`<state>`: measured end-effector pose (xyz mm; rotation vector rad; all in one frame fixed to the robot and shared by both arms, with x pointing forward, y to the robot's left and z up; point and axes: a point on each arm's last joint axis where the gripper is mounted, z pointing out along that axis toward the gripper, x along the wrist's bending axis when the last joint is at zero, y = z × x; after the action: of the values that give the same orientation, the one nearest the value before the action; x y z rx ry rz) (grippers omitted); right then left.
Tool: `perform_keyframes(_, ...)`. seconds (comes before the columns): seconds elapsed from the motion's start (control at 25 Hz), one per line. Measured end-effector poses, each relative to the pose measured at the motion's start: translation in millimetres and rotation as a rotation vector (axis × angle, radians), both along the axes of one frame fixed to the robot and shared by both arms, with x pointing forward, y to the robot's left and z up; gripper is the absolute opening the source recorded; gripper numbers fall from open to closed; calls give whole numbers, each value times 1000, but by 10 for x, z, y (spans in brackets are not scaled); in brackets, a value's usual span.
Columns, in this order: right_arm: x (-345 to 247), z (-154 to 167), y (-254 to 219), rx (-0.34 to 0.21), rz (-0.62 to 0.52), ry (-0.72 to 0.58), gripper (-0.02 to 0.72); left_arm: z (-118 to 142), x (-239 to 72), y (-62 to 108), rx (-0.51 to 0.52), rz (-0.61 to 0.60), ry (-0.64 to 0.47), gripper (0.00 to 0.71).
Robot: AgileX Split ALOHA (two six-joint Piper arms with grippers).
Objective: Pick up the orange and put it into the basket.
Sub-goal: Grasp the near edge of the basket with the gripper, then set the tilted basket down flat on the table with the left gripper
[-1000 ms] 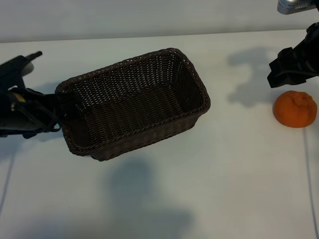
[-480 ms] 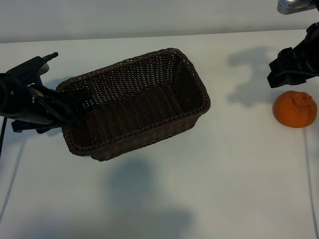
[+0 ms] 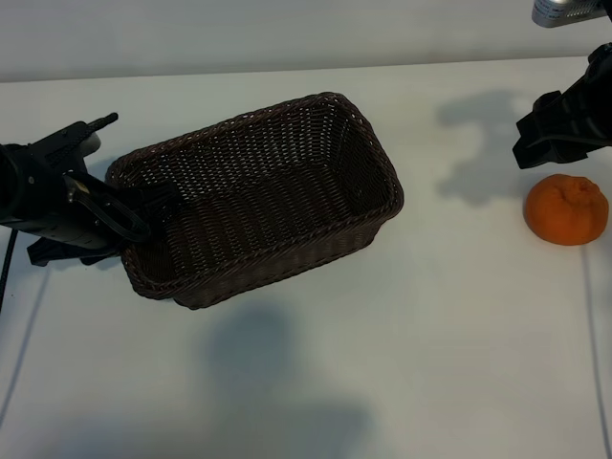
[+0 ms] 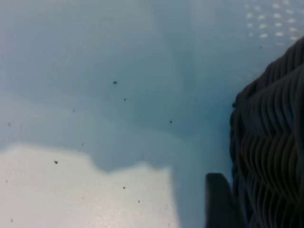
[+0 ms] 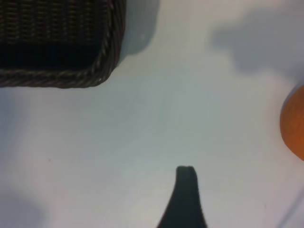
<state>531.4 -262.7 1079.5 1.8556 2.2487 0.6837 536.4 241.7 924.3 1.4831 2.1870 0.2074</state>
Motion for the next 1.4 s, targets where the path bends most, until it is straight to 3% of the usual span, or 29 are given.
perform_keyframes(0.16, 0, 0, 0, 0, 0, 0, 574, 0, 0, -1, -1, -2, 0, 167)
perform_keyframes(0.2, 0, 0, 0, 0, 0, 0, 574, 1, 1, -2, -1, -2, -1, 150)
perform_keyframes(0.6, -1, 0, 0, 0, 0, 1, 574, 16, -20, -52, -33, -63, 3, 150)
perform_keyframes(0.76, -1, 0, 0, 0, 0, 1, 574, 184, -56, -88, -51, -135, -51, 150)
perform_keyframes(1.2, -5, -2, 1, 0, 2, 6, 574, 685, -141, 191, -121, -170, -182, 150)
perform_keyframes(1.4, -5, -2, 1, 0, 2, 6, 573, 812, 54, 186, -119, -223, -204, 150)
